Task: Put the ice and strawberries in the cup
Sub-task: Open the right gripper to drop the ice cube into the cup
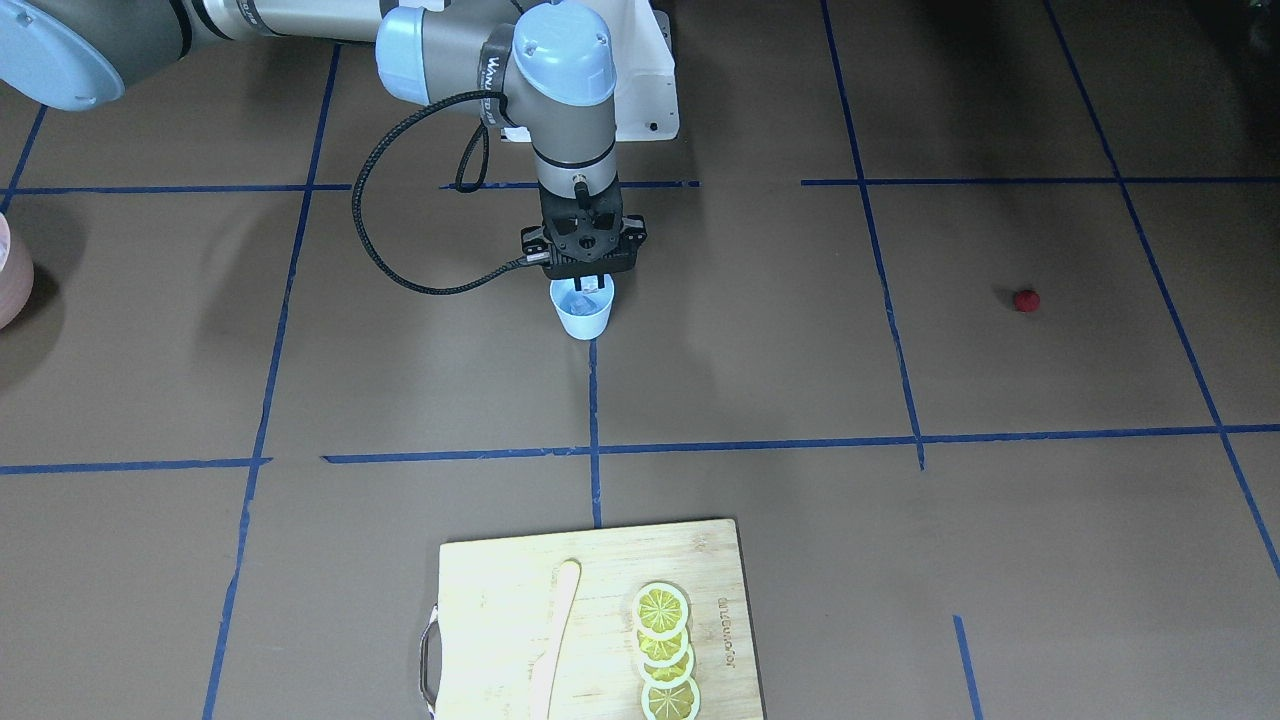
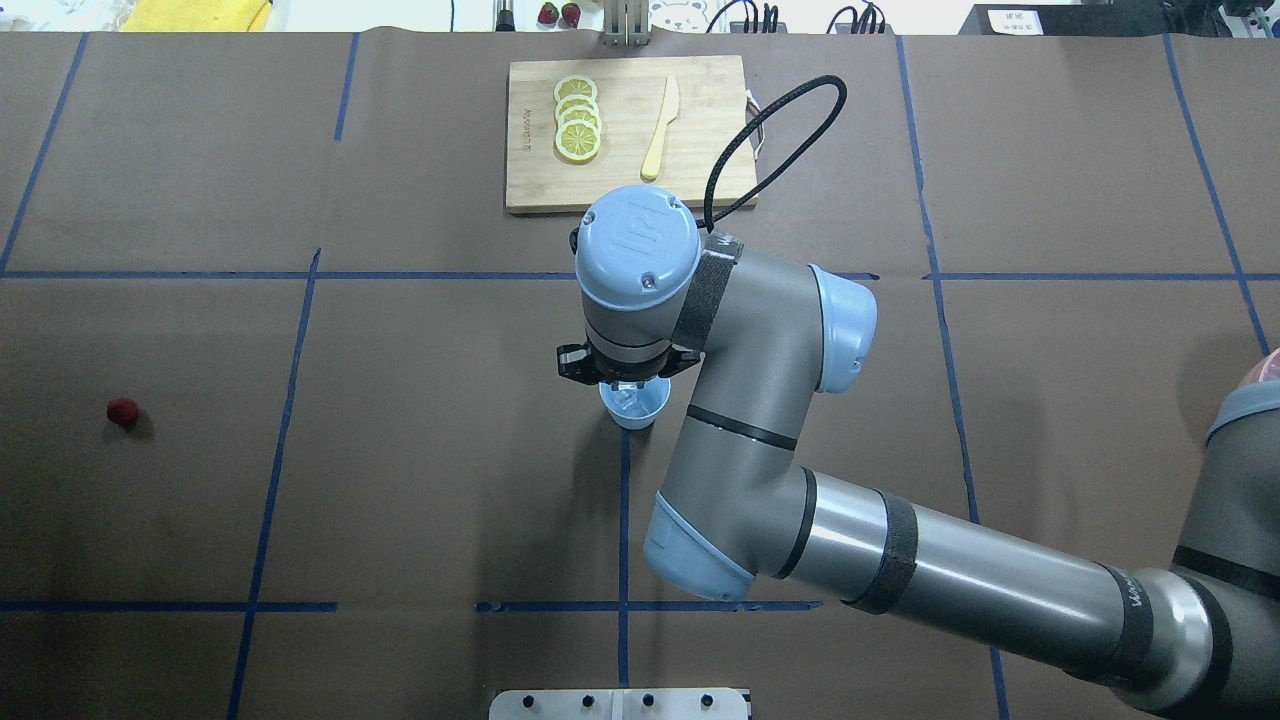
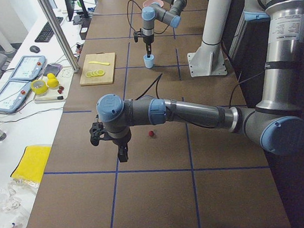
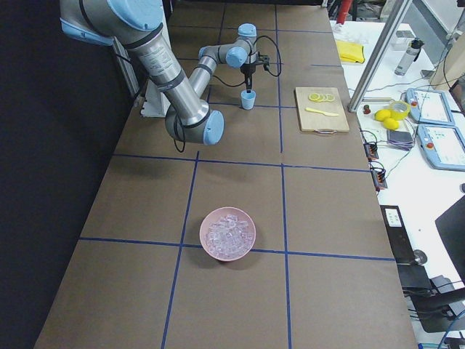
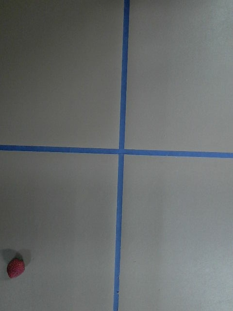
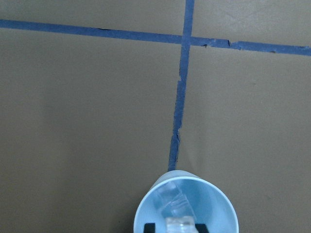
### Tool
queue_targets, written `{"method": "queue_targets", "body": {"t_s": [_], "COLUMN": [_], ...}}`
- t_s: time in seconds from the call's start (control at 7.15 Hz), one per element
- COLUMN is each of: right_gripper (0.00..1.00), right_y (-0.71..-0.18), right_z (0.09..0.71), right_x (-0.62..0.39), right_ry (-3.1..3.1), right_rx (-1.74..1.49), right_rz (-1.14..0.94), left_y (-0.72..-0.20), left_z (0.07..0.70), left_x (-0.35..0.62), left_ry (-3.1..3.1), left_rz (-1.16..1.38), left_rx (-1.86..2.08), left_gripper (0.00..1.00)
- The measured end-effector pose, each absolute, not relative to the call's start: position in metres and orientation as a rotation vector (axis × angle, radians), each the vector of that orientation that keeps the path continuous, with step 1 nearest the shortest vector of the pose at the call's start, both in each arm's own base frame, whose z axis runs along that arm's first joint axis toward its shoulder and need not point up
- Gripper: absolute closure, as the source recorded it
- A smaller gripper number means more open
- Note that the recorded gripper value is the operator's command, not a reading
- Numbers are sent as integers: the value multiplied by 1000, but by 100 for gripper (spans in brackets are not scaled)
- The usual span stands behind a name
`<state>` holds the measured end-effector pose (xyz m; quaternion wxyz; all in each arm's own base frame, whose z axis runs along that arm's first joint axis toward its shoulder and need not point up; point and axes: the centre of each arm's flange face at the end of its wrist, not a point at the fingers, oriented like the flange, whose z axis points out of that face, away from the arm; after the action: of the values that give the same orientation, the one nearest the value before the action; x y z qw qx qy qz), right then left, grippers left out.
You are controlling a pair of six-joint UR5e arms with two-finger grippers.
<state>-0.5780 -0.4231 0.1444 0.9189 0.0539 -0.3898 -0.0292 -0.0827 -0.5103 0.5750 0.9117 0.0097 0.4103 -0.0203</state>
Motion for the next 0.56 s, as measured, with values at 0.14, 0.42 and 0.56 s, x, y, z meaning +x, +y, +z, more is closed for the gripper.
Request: {"method": "queue_targets", "body": {"t_s": [0.14,0.42,0.56], "right_gripper": [1,1,1], "right_y": [-423,-424,-425], "right_z": [144,141,138], "right_x": [-577,-573,-566], "right_ry": [-801,-806,-813], "right_rx": [116,128,135], "right_rz": [-58,-54,-50], "left_y": [-510,-511,-511], "left_z": [575,575,574], "left_x": [-83,-82,-82], "left_ry": [846,846,846], "left_rz": [-42,-42,-41], "left_rx": [20,20,21], "left_gripper": [0,0,0]}}
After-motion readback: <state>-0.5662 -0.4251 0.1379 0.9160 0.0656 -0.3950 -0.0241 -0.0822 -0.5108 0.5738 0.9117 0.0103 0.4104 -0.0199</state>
